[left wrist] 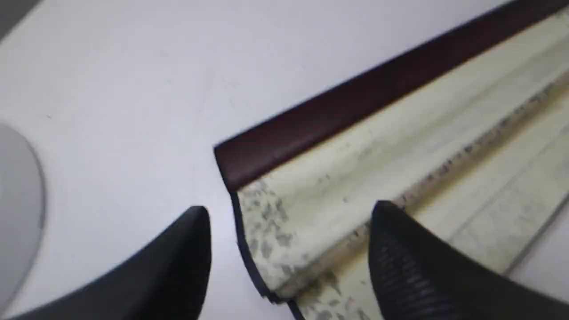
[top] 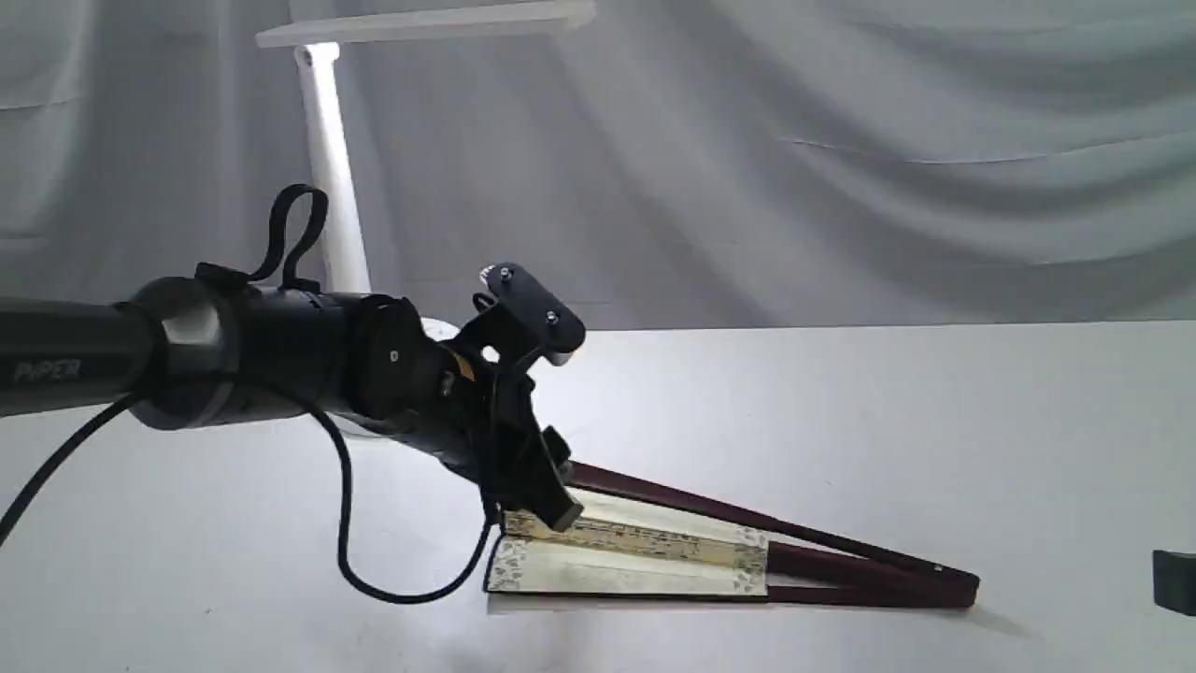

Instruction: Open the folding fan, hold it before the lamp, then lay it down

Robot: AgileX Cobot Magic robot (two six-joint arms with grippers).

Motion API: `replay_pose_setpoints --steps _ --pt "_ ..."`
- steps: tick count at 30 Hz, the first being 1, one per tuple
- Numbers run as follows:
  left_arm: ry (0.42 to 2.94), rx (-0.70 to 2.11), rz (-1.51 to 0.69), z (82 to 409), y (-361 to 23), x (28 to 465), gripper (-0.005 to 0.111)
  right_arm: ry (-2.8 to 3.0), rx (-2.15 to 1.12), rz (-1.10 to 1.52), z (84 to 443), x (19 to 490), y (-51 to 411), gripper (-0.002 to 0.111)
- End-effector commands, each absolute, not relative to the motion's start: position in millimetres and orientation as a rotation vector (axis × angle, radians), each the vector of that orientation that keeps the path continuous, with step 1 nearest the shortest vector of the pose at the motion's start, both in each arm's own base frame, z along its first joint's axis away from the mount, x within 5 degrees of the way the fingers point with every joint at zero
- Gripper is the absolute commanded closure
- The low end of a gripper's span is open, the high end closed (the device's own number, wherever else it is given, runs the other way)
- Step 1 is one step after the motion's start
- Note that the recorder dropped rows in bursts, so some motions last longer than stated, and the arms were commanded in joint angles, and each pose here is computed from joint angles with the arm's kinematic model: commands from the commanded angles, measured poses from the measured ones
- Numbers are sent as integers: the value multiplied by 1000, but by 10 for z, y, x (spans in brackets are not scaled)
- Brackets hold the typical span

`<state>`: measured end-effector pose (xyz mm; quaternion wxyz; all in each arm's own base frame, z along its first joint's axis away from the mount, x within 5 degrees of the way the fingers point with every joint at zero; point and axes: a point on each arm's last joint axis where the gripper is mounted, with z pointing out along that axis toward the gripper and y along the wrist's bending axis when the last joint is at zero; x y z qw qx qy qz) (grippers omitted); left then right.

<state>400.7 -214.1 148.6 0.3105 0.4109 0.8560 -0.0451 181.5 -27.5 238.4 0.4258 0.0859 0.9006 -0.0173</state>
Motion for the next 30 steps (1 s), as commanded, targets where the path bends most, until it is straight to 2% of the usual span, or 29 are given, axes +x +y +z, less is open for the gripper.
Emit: replay_pose_setpoints --steps 1,6,9,11,14,21,30 --pt "2393 1036 -178 1465 -2136 3912 54 2231 219 -39 2410 1832 -274 108" --pt "2666 743 -279 1409 -2103 3798 54 2228 240 -21 2410 1833 -269 108" --pt "2703 674 -293 1405 -2100 3787 55 2228 240 -21 2410 1833 -269 108" --pt "2698 613 -326 1414 -2118 3800 62 2228 240 -21 2410 1833 -269 108" --pt "2665 538 -374 1437 -2149 3833 80 2228 240 -21 2410 1833 -269 108" --pt "2641 462 -408 1303 -2184 3894 106 2245 241 -19 2399 1824 -266 108" --pt "2677 329 -407 1012 -2171 3951 107 2253 241 -18 2393 1819 -265 108"
